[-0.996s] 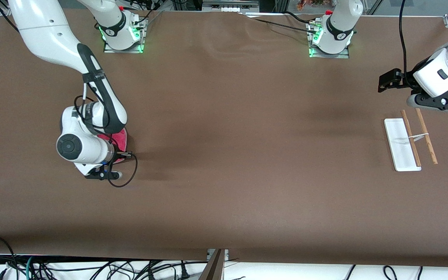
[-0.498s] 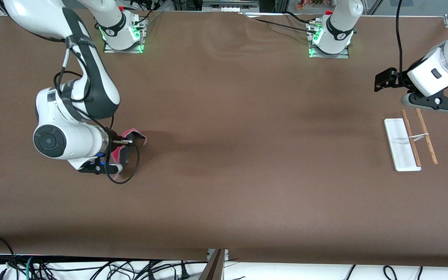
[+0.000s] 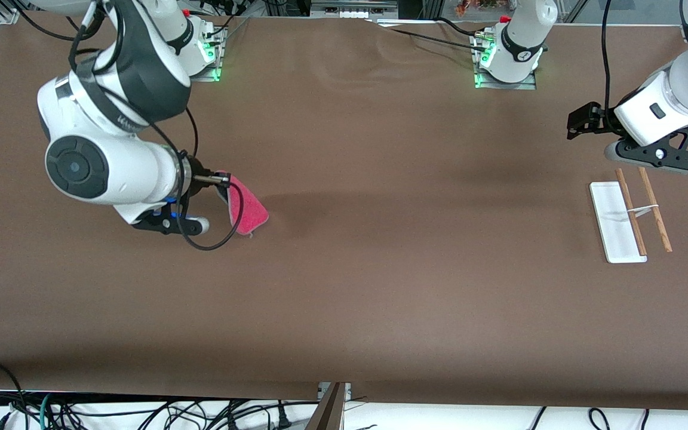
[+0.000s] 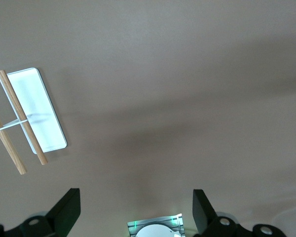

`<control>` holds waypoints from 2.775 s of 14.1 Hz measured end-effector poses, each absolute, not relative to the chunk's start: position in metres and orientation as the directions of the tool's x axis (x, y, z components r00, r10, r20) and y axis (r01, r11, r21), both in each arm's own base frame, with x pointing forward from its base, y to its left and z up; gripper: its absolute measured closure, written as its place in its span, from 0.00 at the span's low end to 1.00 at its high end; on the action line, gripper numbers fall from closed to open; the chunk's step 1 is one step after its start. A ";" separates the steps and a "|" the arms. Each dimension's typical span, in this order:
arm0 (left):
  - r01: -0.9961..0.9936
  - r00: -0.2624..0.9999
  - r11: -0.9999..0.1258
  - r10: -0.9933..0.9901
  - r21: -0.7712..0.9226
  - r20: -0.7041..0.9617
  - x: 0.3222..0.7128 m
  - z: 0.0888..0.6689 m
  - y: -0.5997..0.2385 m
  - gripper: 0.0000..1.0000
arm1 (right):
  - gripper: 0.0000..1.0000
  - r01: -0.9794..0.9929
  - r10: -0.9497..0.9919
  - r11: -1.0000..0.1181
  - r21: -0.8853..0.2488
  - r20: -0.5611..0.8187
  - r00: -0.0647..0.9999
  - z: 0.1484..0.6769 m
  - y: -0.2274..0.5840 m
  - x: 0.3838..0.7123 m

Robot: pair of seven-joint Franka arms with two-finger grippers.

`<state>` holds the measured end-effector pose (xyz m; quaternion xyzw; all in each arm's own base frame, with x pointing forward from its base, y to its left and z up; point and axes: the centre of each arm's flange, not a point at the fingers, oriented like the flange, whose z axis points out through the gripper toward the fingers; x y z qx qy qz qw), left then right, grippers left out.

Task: Pass towel and hang on rack
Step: 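Lift the pink towel with the right gripper toward the table middle, then hold the towel with the right gripper while the left gripper reaches it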

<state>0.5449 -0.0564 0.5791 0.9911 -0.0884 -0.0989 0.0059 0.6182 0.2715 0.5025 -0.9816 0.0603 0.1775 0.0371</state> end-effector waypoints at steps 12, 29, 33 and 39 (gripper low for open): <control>-0.157 0.968 -0.987 -0.160 0.029 -0.195 0.546 0.579 -0.047 0.00 | 0.98 -0.560 -0.311 -0.713 -0.422 -0.526 0.792 0.602 0.383 0.592; -0.458 0.807 -0.783 -0.565 0.422 -0.173 0.519 0.566 -0.173 0.00 | 0.98 -0.760 -0.405 -0.375 -0.531 -0.643 0.649 0.636 0.484 0.562; -0.594 0.712 -0.573 -0.701 0.565 0.037 0.545 0.546 -0.160 0.00 | 0.98 -0.761 -0.406 -0.374 -0.530 -0.644 0.649 0.636 0.484 0.562; -0.747 0.542 -0.279 -0.781 0.603 0.310 0.582 0.478 -0.170 0.00 | 0.98 -0.761 -0.407 -0.373 -0.531 -0.644 0.648 0.636 0.483 0.563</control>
